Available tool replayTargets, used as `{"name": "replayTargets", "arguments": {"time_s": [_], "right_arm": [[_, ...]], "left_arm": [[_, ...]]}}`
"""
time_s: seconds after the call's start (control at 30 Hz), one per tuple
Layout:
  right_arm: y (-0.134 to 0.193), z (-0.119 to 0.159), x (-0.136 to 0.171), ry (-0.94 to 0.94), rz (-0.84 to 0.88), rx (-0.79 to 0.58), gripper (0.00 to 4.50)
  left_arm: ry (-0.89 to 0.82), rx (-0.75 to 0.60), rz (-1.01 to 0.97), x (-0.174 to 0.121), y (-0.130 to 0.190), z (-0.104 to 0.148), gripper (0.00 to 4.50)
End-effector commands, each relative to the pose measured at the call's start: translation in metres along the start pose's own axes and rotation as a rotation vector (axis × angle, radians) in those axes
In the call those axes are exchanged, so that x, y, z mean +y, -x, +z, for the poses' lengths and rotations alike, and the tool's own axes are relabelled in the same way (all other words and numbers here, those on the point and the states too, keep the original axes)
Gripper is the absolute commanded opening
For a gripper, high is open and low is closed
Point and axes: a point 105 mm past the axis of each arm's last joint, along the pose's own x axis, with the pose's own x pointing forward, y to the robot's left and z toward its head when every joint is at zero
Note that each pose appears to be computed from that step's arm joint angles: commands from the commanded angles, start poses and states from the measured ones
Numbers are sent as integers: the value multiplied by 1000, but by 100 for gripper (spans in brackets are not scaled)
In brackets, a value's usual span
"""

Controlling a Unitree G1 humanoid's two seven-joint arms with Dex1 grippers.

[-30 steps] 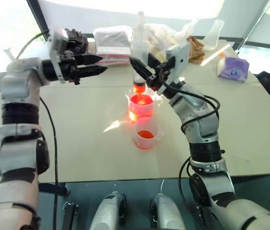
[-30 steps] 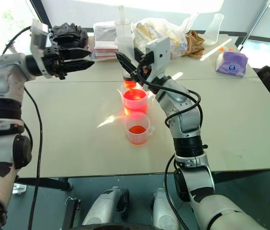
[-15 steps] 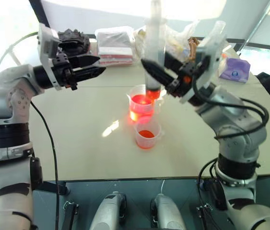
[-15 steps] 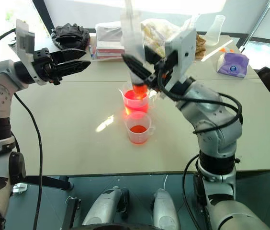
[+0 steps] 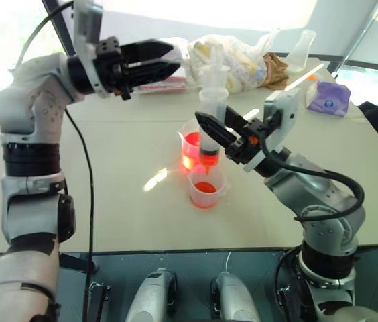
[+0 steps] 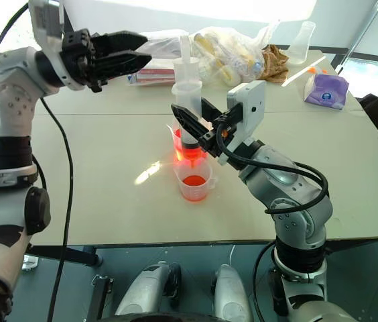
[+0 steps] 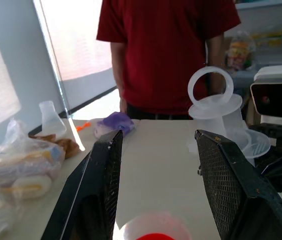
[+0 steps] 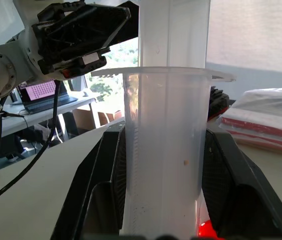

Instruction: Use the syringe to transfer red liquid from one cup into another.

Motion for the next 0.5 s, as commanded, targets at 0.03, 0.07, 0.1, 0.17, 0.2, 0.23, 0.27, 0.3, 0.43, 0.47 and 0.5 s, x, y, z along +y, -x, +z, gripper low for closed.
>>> {"name": "replayTargets", "arguments": {"time_s": [0.03,0.07,0.1,0.17,0.2,0.23,0.27,0.3,0.43,0.47,0.5], "right_arm": [[0,10,8,32,19,-50,145],[0,9,8,33,19,-50,145],[0,9,8,33,18,-50,145],[1,7,7,42,15,-41,145],[1,7,7,45,14,-39,145],[1,6,7,47,12,-37,145],[1,6,7,49,12,-35,145],[1,6,8,49,12,-35,145],[1,4,10,58,21,-21,145],[1,3,10,62,23,-16,145],[2,1,10,68,28,-9,145]], "left_arm": [[-71,-10,-84,-5,-12,12,239],[-77,-6,-97,-5,-14,12,239],[-83,-5,-108,-5,-16,12,239],[-86,-6,-129,-5,-20,11,239],[-90,-5,-140,-5,-22,11,239],[-95,-2,-149,-5,-25,9,239],[-101,3,-158,-6,-27,7,239],[-107,4,-165,-6,-30,6,239],[-118,1,-185,-7,-42,2,239],[-126,5,-188,-7,-43,0,239],[-135,13,-185,-6,-46,-3,239]]}}
